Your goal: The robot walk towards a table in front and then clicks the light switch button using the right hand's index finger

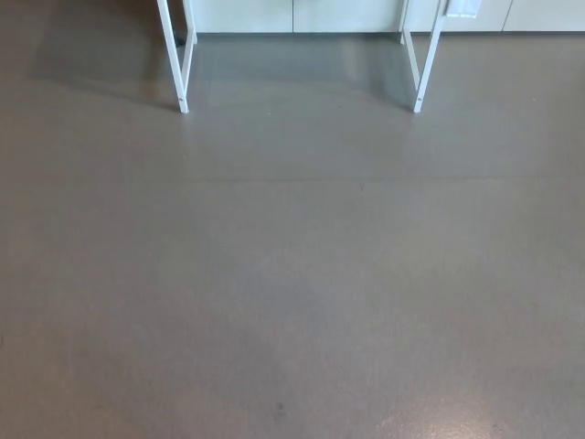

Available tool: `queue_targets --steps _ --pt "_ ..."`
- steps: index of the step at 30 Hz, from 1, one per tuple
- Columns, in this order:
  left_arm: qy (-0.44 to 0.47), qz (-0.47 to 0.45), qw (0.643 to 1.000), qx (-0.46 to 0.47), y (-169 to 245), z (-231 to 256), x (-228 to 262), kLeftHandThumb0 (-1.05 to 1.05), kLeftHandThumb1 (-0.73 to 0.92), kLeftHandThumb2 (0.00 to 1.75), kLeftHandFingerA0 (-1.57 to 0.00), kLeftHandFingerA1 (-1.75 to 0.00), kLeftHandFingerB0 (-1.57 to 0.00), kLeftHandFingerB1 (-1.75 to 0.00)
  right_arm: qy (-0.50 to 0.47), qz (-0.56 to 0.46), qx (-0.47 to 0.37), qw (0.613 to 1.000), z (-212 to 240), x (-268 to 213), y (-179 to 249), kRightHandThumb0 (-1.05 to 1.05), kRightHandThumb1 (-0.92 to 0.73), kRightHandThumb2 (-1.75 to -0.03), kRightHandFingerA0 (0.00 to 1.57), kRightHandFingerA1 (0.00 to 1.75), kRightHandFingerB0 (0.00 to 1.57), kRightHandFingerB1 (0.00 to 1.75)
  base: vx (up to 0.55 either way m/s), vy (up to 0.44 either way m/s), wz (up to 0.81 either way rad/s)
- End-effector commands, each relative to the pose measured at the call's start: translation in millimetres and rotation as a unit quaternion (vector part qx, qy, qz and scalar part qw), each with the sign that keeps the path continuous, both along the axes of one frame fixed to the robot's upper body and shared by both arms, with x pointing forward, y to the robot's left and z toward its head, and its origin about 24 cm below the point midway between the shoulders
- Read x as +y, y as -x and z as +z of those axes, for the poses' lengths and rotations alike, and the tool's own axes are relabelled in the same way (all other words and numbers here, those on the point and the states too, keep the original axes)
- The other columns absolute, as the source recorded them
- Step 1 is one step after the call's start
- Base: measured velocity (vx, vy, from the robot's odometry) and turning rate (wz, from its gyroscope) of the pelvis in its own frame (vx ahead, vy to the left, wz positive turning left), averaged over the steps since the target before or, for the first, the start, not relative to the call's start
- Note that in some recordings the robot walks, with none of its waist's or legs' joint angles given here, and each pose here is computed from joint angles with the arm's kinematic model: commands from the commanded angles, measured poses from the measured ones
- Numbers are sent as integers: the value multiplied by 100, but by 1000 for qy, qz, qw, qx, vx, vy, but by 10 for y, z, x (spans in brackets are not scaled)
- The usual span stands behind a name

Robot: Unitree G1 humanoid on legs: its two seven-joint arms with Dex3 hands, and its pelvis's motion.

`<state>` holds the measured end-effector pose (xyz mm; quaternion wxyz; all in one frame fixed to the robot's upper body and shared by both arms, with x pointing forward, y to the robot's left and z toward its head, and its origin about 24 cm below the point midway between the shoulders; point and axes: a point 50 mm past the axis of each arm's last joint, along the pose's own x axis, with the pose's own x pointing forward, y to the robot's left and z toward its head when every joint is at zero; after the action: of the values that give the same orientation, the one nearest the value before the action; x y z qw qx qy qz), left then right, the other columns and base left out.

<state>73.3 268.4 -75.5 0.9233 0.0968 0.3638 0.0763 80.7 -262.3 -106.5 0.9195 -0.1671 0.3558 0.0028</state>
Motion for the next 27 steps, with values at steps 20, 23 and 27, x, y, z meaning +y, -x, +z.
queue_targets --steps 20,23,27 --pt "46 -2 998 -31 35 158 6 -22 68 68 -57 -49 -47 -44 0 35 -91 995 150 -39 103 -55 -59 -59 74 48 61 42 8 1 4" --pt "49 0 998 -29 49 143 15 -23 67 69 -58 -49 -47 -44 -1 35 -88 995 145 -40 116 -54 -59 -59 75 49 62 42 0 0 0" --pt "46 -5 999 -17 85 130 -1 -26 66 70 -60 -50 -46 -44 0 39 -89 995 151 -56 171 -54 -59 -59 75 48 63 42 17 98 -10"
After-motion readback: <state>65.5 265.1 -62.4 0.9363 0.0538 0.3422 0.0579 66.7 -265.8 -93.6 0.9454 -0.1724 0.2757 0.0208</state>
